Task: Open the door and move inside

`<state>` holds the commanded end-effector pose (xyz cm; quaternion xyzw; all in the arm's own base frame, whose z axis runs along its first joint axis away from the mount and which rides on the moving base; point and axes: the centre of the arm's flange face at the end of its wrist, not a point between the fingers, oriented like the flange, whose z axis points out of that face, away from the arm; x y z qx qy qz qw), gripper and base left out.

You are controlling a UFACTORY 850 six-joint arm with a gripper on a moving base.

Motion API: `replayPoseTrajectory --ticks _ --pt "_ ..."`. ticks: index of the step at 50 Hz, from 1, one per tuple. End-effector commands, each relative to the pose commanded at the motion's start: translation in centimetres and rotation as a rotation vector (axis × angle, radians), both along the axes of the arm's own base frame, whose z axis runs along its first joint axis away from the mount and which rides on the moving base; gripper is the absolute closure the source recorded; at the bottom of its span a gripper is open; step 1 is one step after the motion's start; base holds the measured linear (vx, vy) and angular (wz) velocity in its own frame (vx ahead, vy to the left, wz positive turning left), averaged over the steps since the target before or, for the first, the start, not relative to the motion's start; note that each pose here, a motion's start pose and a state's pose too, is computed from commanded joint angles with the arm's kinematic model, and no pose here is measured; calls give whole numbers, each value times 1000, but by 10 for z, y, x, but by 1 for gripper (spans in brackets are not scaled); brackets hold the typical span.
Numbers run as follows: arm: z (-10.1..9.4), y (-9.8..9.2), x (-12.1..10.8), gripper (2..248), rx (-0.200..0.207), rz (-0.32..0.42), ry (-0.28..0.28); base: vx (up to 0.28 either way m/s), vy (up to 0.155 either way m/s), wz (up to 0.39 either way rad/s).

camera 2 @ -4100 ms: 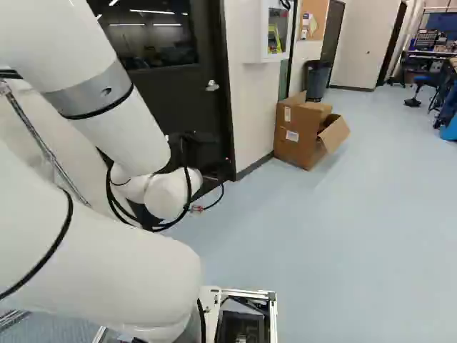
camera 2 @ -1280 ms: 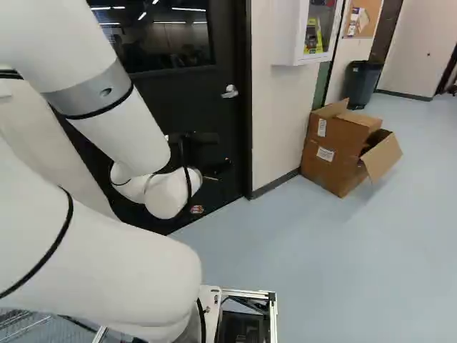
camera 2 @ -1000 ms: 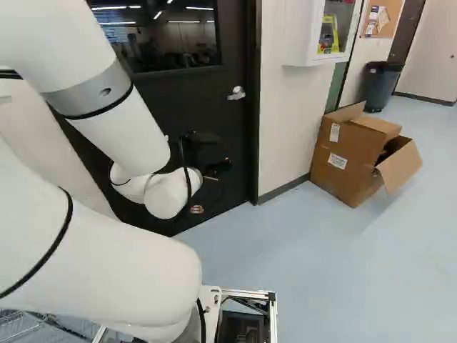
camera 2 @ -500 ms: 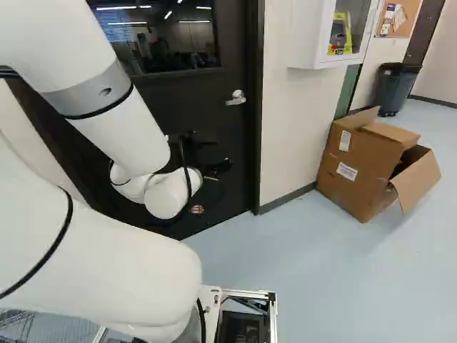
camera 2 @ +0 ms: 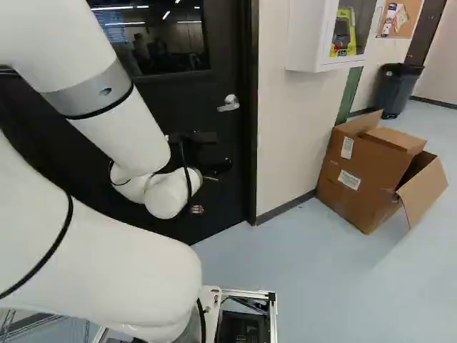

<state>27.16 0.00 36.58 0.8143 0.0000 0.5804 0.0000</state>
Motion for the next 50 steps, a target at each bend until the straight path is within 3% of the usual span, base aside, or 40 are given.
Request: replayPoseTrajectory --ticks 23,50 --pt "2 0 4 3 0 0 -1 27 1 0" --pt "28 -2 41 3 0 -7 -60 0 0 0"
